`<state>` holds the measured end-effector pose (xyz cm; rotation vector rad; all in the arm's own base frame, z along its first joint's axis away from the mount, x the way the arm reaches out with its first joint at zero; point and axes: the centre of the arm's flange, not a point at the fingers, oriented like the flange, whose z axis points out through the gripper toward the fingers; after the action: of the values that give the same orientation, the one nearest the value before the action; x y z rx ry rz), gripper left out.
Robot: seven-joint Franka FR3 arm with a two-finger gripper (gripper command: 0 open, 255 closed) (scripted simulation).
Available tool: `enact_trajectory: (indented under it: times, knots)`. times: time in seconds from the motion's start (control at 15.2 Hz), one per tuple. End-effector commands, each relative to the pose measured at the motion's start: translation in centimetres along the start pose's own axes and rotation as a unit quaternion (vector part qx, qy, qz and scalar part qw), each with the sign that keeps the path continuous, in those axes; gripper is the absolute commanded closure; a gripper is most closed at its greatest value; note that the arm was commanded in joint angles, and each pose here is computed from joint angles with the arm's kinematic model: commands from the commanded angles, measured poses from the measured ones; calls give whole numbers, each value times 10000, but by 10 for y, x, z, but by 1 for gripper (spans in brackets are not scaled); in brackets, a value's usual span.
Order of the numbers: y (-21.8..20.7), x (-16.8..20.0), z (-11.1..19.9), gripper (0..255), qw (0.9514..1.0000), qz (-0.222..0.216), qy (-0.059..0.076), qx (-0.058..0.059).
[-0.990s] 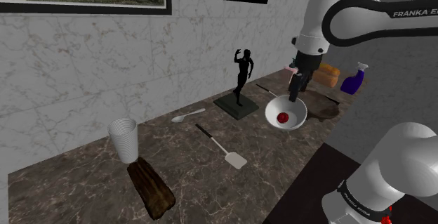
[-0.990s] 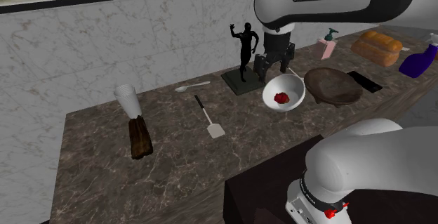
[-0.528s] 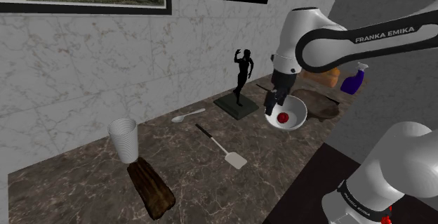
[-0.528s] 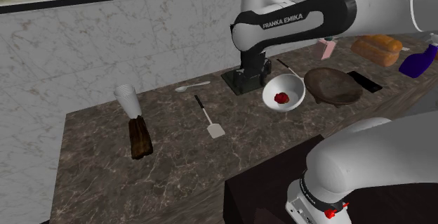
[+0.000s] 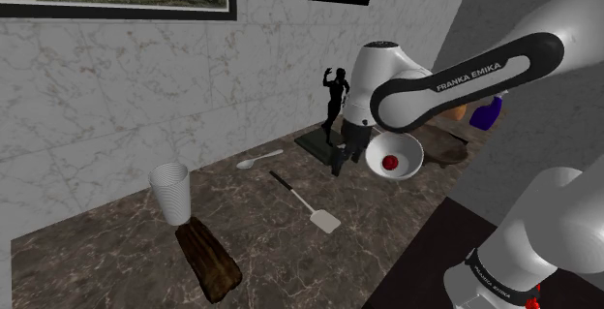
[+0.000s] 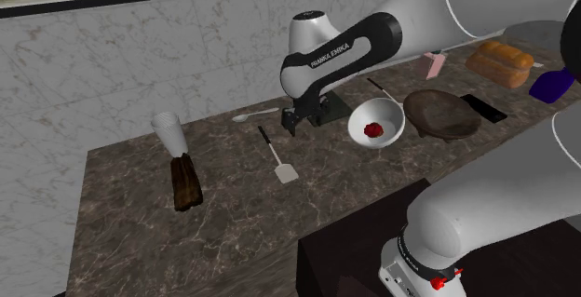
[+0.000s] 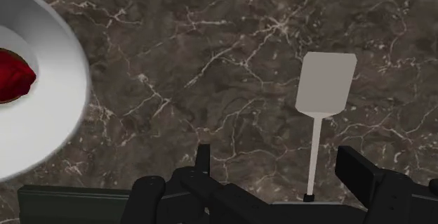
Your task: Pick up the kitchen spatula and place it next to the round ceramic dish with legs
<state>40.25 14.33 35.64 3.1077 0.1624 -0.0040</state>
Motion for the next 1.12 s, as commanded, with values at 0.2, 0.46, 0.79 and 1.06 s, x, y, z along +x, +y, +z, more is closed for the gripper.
enact_trajectory:
  times: [0.2,0.46,0.79,1.06]
  knots:
    - [-40,31,40,0,9998,89,172,73]
    - [-70,56,71,0,9993,159,302,125]
    - [-82,67,98,0,9991,185,350,144]
    - [-82,69,119,0,9991,185,350,144]
